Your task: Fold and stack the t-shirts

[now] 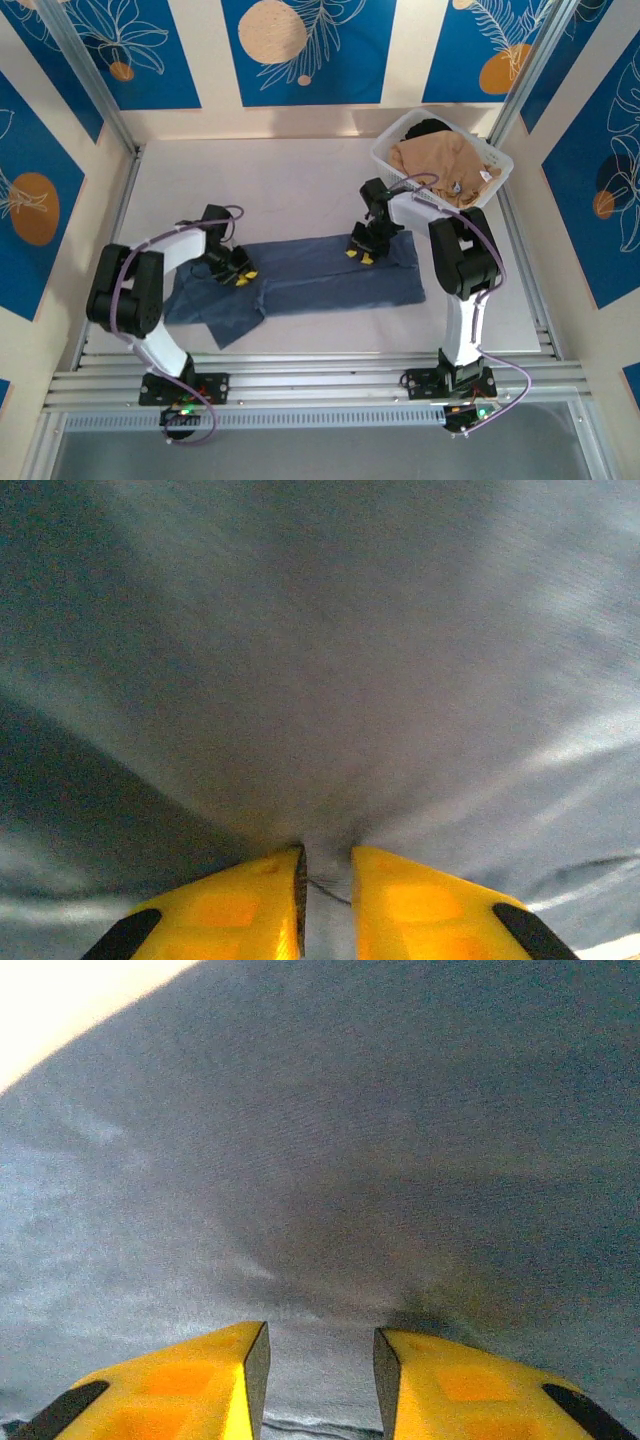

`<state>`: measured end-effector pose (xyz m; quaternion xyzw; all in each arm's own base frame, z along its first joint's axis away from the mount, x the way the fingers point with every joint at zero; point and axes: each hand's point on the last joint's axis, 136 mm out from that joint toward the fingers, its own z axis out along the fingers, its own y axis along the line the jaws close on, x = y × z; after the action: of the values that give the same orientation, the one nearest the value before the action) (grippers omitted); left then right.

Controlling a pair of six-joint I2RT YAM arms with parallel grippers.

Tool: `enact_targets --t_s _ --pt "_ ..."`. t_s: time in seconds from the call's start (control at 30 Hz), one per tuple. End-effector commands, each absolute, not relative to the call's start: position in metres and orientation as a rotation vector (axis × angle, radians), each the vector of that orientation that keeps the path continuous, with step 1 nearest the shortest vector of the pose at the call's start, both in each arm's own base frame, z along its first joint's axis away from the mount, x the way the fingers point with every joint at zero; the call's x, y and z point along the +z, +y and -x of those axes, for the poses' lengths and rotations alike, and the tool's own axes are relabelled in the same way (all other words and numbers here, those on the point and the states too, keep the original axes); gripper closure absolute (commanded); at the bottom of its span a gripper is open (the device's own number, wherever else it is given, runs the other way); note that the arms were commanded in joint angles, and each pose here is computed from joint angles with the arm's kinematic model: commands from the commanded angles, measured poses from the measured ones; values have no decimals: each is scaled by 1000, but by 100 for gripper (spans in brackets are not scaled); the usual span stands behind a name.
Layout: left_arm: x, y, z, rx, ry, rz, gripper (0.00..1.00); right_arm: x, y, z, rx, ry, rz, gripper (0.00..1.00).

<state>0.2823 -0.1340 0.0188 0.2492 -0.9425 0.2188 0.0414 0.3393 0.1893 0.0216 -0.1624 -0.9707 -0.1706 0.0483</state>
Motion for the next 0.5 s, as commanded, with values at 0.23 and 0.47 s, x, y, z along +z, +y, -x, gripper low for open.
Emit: enact_targets --t_s 0.23,0.47 --pt "59 -136 -335 616 -3078 -663 64 31 166 -396 -435 -3066 384 62" --pt "73 -65 -280 377 -3110 -726 58 95 207 -386 -752 -3193 119 50"
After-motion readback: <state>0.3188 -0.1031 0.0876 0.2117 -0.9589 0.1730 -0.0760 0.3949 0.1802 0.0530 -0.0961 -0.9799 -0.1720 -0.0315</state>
